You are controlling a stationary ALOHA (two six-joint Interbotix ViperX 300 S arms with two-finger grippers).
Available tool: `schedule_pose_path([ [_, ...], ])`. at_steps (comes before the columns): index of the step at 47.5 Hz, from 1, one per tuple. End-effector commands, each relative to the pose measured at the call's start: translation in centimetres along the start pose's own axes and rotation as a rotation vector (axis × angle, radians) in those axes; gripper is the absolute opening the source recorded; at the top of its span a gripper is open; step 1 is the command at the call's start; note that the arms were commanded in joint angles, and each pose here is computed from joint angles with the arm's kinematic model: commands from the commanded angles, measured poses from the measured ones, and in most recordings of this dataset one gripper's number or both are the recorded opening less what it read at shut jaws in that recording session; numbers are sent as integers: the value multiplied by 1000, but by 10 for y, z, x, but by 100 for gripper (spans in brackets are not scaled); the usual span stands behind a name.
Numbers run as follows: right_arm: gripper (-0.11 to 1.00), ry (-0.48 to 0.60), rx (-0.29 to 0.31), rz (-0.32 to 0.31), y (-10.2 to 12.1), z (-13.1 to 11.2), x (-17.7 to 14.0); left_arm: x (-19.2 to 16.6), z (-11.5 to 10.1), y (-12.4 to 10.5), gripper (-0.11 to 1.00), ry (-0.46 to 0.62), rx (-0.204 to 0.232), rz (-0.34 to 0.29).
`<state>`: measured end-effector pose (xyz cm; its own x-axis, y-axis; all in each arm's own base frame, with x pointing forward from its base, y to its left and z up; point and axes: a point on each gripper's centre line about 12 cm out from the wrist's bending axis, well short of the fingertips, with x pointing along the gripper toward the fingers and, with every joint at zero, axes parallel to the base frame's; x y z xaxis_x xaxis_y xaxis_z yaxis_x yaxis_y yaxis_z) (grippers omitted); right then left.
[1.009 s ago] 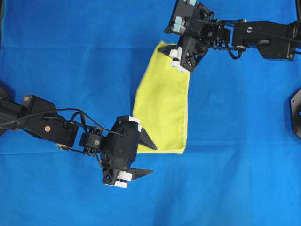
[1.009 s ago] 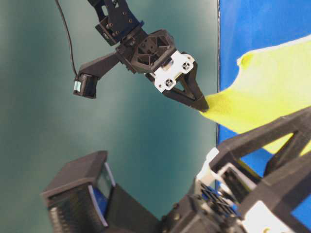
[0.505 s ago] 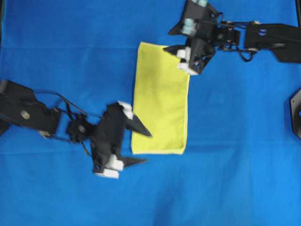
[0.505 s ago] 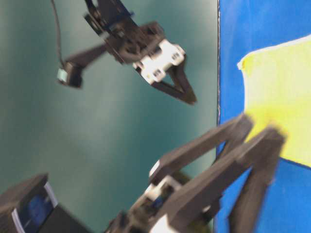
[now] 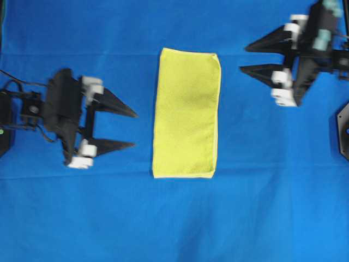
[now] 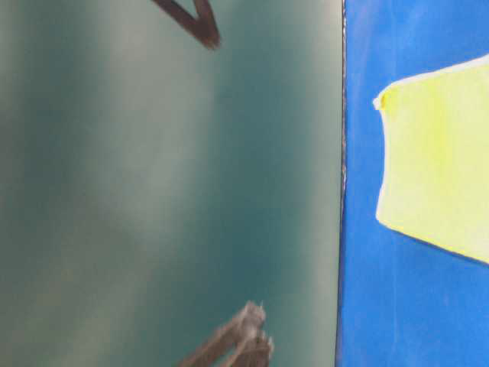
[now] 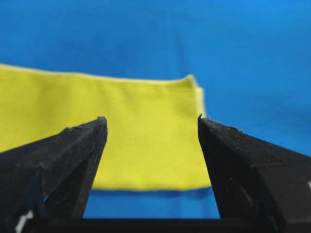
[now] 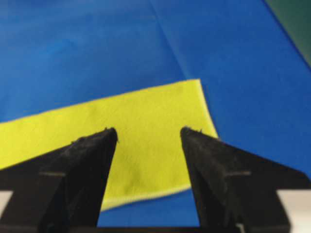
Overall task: Fold the yellow towel.
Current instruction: 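Withdraw both grippers to the sides, then move both grippers to the strip's top corners and grasp them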
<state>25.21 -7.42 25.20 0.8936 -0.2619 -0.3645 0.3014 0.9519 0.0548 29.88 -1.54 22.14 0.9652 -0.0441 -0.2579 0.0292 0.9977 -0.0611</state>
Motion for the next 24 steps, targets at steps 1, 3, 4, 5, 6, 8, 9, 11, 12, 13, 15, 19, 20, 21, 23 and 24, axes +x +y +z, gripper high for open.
schedule_pose_path([
  [1,59,-33,7,12,1,-4,-11,-12,8,8,72,-63,-5,25],
  [3,59,-38,10,17,2,-8,-14,-19,4,13,72,-70,-9,39],
  [4,59,-39,11,21,2,-13,-15,-21,3,15,72,-74,-10,47],
  [5,59,-38,16,24,2,-15,-16,-23,1,16,72,-74,-12,53],
  [6,59,-38,18,26,2,-18,-16,-25,0,18,72,-76,-15,59],
  [8,59,-36,25,31,2,-23,-16,-30,-4,22,72,-74,-16,72],
  [9,59,-39,30,34,3,-25,-16,-31,-6,23,72,-72,-18,76],
  [11,59,-37,38,40,3,-30,-16,-34,-8,25,72,-70,-20,83],
  [12,59,-36,40,44,3,-33,-16,-34,-9,25,72,-70,-22,85],
  [13,59,-39,42,47,4,-34,-15,-35,-9,25,72,-70,-22,87],
  [15,59,-40,44,50,4,-35,-14,-35,-9,26,72,-70,-23,88],
  [19,59,-38,44,52,4,-35,-13,-34,-9,26,72,-70,-21,88],
  [20,59,-39,44,52,4,-35,-12,-34,-9,26,72,-69,-21,88],
  [21,59,-40,44,53,4,-34,-12,-33,-8,26,72,-69,-21,88],
  [23,59,-39,44,53,4,-34,-12,-33,-9,26,72,-65,-22,88],
  [24,59,-39,44,53,4,-34,-11,-33,-9,26,72,-65,-22,88],
])
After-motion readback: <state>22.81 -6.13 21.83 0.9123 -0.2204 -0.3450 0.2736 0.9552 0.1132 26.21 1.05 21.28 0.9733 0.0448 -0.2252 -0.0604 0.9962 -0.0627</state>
